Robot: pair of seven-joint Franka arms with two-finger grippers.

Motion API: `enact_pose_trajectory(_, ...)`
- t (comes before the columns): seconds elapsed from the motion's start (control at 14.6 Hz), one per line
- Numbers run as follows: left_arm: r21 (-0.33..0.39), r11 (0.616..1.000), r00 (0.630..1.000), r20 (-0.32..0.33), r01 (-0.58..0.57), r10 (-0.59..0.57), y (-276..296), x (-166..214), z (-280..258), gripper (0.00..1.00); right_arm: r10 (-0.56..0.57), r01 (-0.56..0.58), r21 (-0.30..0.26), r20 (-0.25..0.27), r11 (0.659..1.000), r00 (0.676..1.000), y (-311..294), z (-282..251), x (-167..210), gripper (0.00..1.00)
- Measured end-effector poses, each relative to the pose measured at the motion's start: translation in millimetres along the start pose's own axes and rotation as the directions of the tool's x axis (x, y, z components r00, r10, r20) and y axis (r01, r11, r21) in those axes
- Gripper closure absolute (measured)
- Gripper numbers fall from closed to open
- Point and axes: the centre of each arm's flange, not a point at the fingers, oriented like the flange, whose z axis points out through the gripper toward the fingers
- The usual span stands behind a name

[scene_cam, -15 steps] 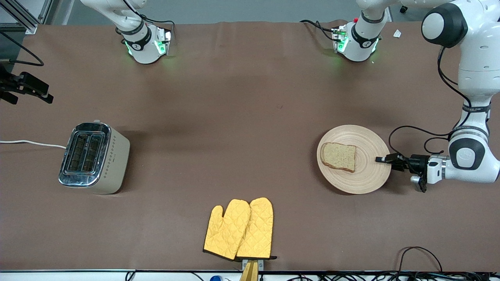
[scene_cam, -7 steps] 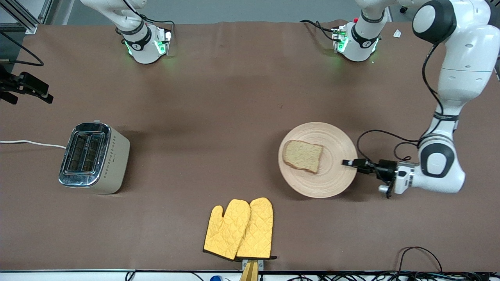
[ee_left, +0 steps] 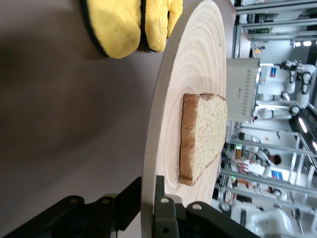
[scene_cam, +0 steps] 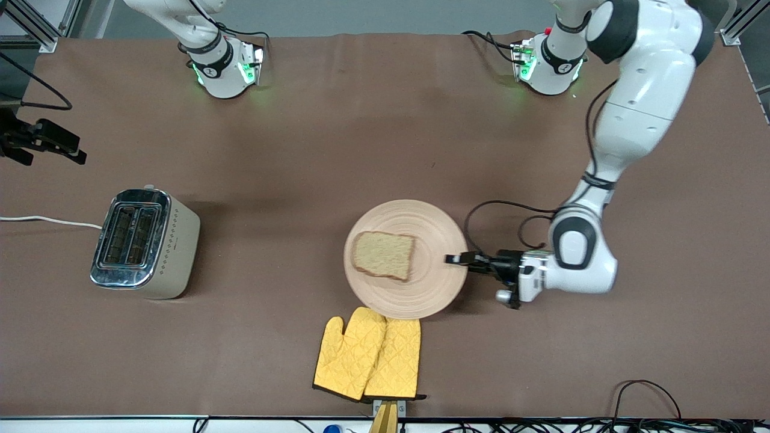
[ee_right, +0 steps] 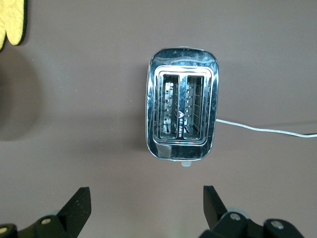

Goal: Move plate and put bread in toaster
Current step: 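Slide the plate toward the toaster while the right gripper reaches out, then release the plate with the left gripper while the right gripper nears the bread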

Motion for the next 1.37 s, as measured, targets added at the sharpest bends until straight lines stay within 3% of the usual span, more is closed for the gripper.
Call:
enact_pose_trajectory(0.34, 0.006, 0.996, 0.990, -0.107, 0.090, -0.089, 17.2, -29.3, 130.1, 0.86, -0.004, 0.004, 0.037, 0.012, 0.999, 1.000, -5.8, 50.7, 32.5, 0.00)
enact_pose_trajectory(0.55, -0.006, 0.993, 0.985, -0.130, 0.116, -0.116, 34.5, -50.3, 187.7, 0.86, -0.024, 0.024, 0.045, 0.011, 0.999, 1.000, -29.1, 93.3, 54.1, 0.00)
enact_pose_trajectory(1.03, 0.024, 0.993, 0.980, -0.163, 0.117, -0.111, 53.9, -75.8, 239.3, 0.87, 0.005, -0.002, 0.057, -0.052, 0.998, 0.999, -108.4, 212.7, 77.6, 0.00)
enact_pose_trajectory(1.17, 0.027, 0.993, 0.980, -0.168, 0.116, -0.110, 53.8, -75.0, 238.5, 0.73, 0.031, -0.029, 0.055, -0.030, 0.998, 0.999, -130.3, 241.6, 78.6, 0.00)
enact_pose_trajectory(1.37, 0.028, 0.994, 0.977, -0.188, 0.106, -0.099, 56.0, -65.7, 229.2, 0.43, 0.058, -0.057, 0.050, -0.014, 0.997, 0.998, -164.1, 278.2, 80.3, 0.00)
